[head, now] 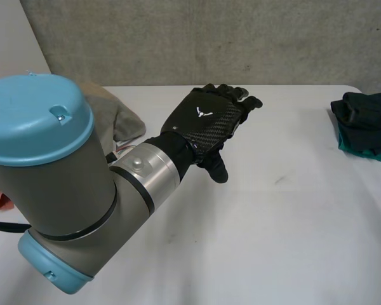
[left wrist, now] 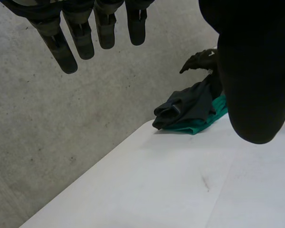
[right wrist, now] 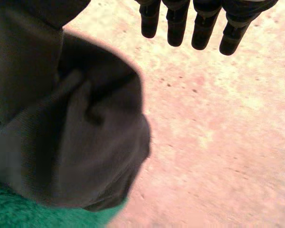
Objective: Fold the laundry.
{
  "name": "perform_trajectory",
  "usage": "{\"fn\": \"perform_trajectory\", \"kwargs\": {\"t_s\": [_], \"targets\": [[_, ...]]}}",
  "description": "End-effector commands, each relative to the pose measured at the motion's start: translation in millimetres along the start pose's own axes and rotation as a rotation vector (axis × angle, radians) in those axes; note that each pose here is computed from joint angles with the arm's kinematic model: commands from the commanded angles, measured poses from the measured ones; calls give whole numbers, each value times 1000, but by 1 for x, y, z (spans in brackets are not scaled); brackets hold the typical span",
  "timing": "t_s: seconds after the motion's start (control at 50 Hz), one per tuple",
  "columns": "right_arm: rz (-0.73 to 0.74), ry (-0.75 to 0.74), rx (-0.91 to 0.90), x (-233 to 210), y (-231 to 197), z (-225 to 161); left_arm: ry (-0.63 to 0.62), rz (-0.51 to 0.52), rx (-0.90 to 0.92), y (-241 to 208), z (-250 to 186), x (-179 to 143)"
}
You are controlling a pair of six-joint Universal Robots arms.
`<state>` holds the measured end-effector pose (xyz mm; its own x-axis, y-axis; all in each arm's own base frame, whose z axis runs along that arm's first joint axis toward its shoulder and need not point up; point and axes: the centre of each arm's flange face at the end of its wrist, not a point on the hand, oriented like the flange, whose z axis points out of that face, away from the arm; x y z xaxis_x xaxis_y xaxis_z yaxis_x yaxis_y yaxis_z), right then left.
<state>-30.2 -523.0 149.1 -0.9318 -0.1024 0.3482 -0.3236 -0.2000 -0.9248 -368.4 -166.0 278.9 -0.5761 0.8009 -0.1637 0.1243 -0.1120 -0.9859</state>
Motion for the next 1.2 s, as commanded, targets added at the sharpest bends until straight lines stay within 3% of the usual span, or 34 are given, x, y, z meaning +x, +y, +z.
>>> {"fn": "perform_trajectory", "kwargs": {"t_s": [0.02, 0.12, 0.22, 0.28, 0.36, 0.38, 0.42, 0.48, 0.56, 0.64, 0.76, 0.88, 1.02, 1.1, 1.2], "targets": [[-87, 82, -102, 27, -46, -23, -1, 2, 9, -4, -2, 0], [-306, 425, -283, 85, -88, -48, -7, 6, 44, -17, -8, -1], [-448, 577, -189, 91, -145, -50, -30, -2, 124, -44, -18, -7], [-398, 458, -14, 37, -178, -44, -57, 8, 183, -59, -21, -13], [-299, 271, 218, -22, -227, -68, -198, 32, 262, -78, -25, -48], [-283, 228, 253, -32, -233, -75, -312, 43, 266, -80, -27, -76], [-254, 136, 312, -53, -240, -90, -426, 55, 256, -79, -30, -107], [-174, -138, 384, -119, -240, -128, -621, 97, 200, -64, -37, -170], [-104, -358, 369, -180, -233, -163, -745, 147, 91, -33, -41, -221], [-60, -452, 248, -206, -215, -185, -840, 210, -100, 25, -42, -277], [-73, -534, 70, -224, -180, -197, -769, 304, -329, 119, -41, -337], [-165, -578, -11, -232, -154, -202, -716, 360, -435, 177, -34, -360], [-183, -583, -25, -232, -149, -202, -829, 424, -550, 201, -36, -379], [-183, -579, -24, -230, -149, -201, -832, 429, -504, 176, -27, -363], [-188, -566, -17, -229, -152, -201, -779, 387, -230, 84, -1, -300]]}}
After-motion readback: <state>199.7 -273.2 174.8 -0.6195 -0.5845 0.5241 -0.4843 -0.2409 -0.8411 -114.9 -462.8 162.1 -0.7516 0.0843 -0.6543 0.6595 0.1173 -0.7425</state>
